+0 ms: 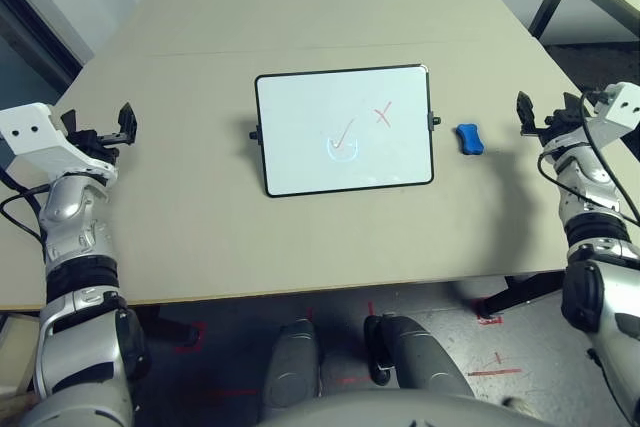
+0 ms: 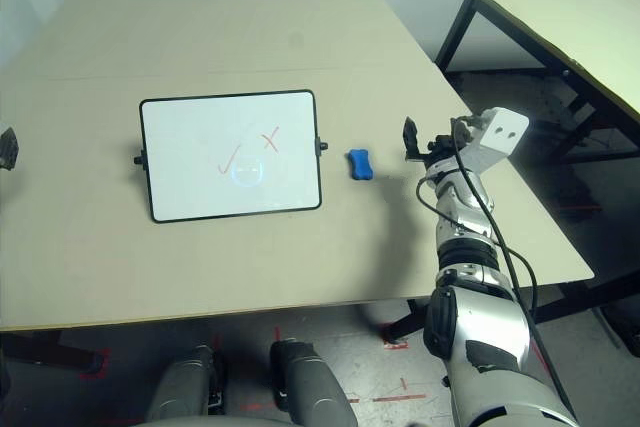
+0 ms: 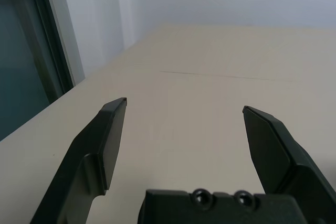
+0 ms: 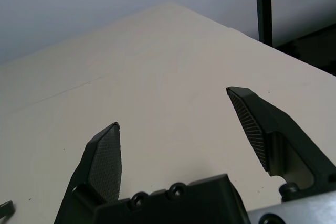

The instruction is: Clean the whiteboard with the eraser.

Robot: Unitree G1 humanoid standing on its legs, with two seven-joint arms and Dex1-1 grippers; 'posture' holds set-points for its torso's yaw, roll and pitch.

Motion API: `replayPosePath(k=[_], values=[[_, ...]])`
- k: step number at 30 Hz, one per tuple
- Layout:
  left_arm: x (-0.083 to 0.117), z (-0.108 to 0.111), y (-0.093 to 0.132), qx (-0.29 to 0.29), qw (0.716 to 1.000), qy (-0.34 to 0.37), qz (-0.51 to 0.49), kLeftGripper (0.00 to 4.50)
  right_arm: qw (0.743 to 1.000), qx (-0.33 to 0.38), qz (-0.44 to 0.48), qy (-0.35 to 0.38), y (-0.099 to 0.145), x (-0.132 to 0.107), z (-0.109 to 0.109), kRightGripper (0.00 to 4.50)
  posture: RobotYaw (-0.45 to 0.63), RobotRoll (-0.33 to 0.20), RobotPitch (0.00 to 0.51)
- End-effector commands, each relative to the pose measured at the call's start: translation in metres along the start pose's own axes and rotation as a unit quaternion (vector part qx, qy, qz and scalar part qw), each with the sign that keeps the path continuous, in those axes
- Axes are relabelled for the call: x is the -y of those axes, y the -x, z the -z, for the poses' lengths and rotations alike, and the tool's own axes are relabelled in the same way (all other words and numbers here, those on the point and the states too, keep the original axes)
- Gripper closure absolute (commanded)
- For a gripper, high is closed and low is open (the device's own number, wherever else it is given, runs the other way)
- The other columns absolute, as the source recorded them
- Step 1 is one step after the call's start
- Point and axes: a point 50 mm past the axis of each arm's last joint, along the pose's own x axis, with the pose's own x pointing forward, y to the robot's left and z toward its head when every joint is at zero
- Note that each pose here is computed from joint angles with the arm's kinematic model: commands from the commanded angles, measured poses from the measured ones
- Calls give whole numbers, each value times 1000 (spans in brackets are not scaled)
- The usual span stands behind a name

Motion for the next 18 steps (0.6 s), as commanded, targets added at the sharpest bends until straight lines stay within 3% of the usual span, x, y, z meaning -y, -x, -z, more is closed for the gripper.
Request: replayPosePath(k=[1,7,13,18], values=[[-4,-3,2,0,1000,-2,-7,0,1000,-4,-6,2,0,-4,3,17,104,0,98],[6,-19,-6,23,1000,-2,18,0,1000,-1,-2,0,1,-2,3,17,110,0,95],[29,-67,-22,61,990,-9,125,0,1000,-15,2,3,-3,1,-16,17,94,0,91],[64,-104,-21,55,958,-3,282,0,992,-121,-34,-2,2,-14,-31,17,62,0,89]])
